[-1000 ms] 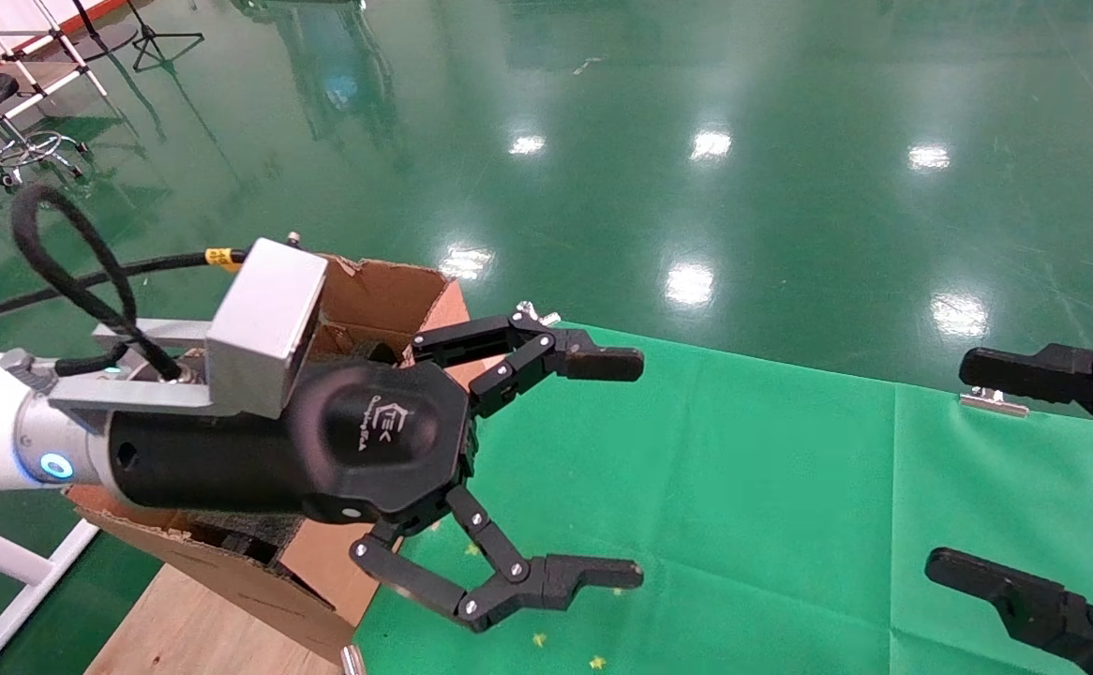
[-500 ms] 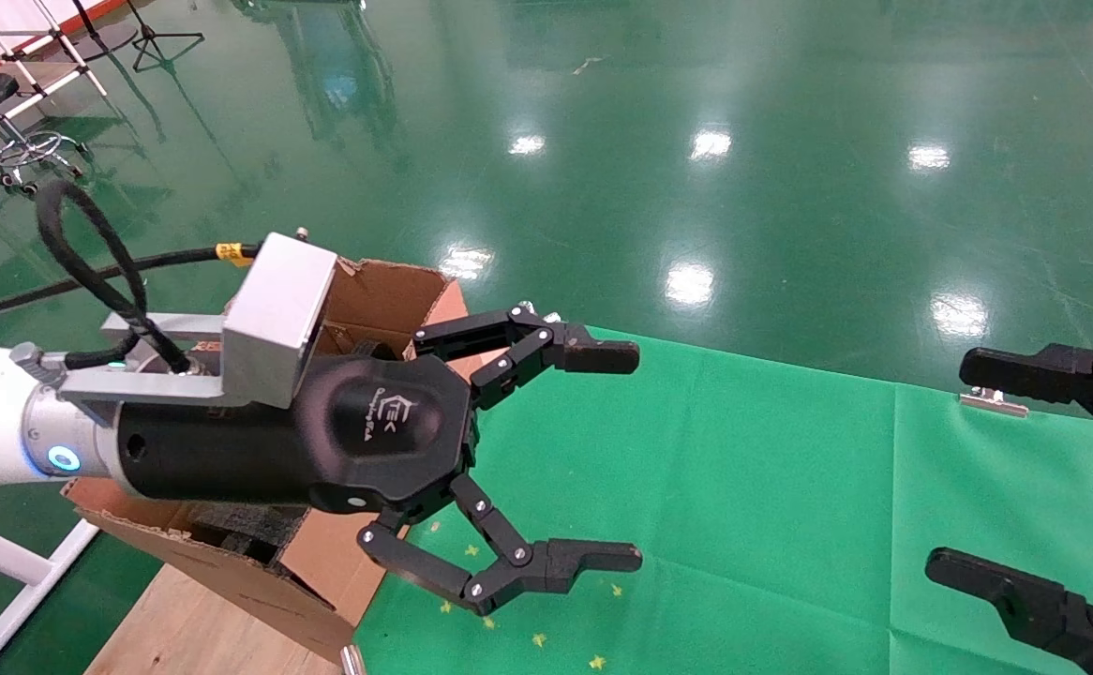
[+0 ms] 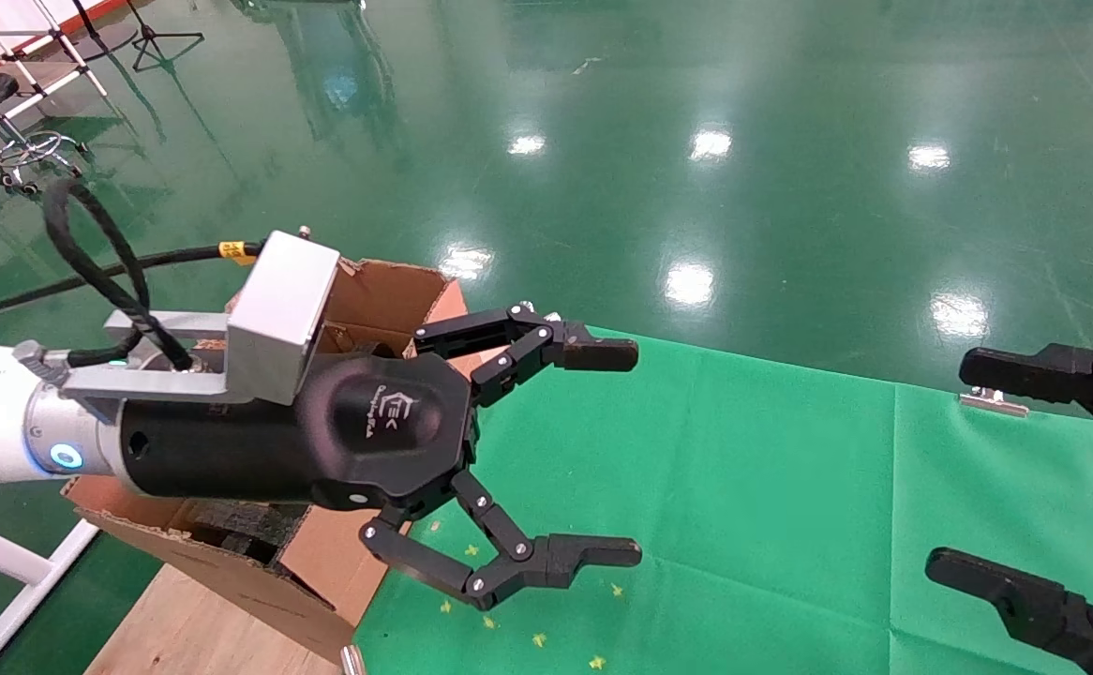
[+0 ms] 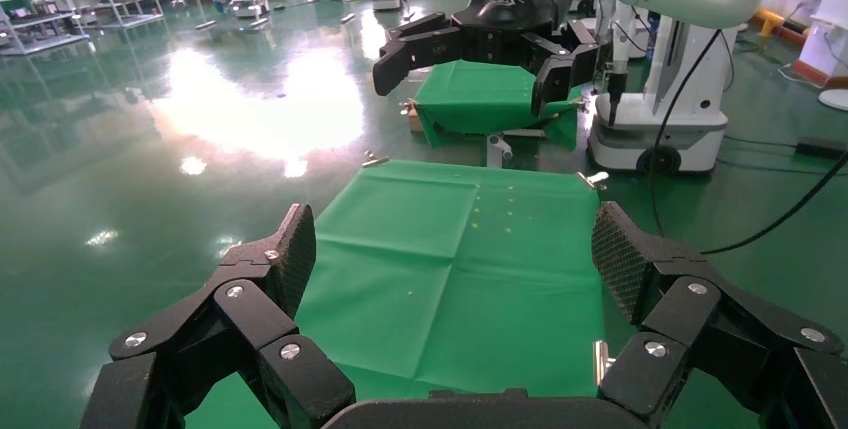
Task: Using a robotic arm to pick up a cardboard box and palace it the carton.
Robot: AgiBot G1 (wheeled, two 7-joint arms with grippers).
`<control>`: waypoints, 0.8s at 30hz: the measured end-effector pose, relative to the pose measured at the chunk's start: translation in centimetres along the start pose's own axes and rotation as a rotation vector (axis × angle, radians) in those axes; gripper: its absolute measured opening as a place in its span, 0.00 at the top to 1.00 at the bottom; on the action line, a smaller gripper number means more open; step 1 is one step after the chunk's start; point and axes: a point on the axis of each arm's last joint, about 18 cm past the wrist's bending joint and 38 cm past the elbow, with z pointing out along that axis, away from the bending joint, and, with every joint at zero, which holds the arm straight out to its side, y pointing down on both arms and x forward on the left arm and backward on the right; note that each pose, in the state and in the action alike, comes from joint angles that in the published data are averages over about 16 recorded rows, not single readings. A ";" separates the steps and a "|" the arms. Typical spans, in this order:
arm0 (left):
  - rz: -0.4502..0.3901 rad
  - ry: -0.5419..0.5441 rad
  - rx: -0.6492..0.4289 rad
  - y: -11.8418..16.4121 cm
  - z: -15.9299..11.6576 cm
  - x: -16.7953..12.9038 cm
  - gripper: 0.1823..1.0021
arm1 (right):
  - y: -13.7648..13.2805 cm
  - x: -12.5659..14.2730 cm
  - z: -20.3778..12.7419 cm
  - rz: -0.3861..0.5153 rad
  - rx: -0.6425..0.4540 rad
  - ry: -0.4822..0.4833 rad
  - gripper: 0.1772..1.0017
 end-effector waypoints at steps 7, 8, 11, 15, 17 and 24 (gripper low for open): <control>0.000 -0.001 -0.001 0.0 0.0 0.0 0.00 | 0.0 0.0 0.0 0.000 0.000 0.000 0.00; -0.001 -0.001 -0.001 0.0 0.0 0.0 0.00 | 0.0 0.0 0.0 0.000 0.000 0.000 0.00; -0.001 -0.001 -0.001 0.0 0.0 0.0 0.00 | 0.0 0.0 0.0 0.000 0.000 0.000 0.00; -0.001 -0.001 -0.001 0.0 0.0 0.0 0.00 | 0.0 0.0 0.0 0.000 0.000 0.000 0.00; -0.001 -0.001 -0.001 0.0 0.0 0.0 0.00 | 0.0 0.0 0.0 0.000 0.000 0.000 0.00; -0.001 -0.002 -0.002 0.0 0.0 -0.1 0.00 | 0.0 0.0 0.0 0.000 0.000 0.000 0.00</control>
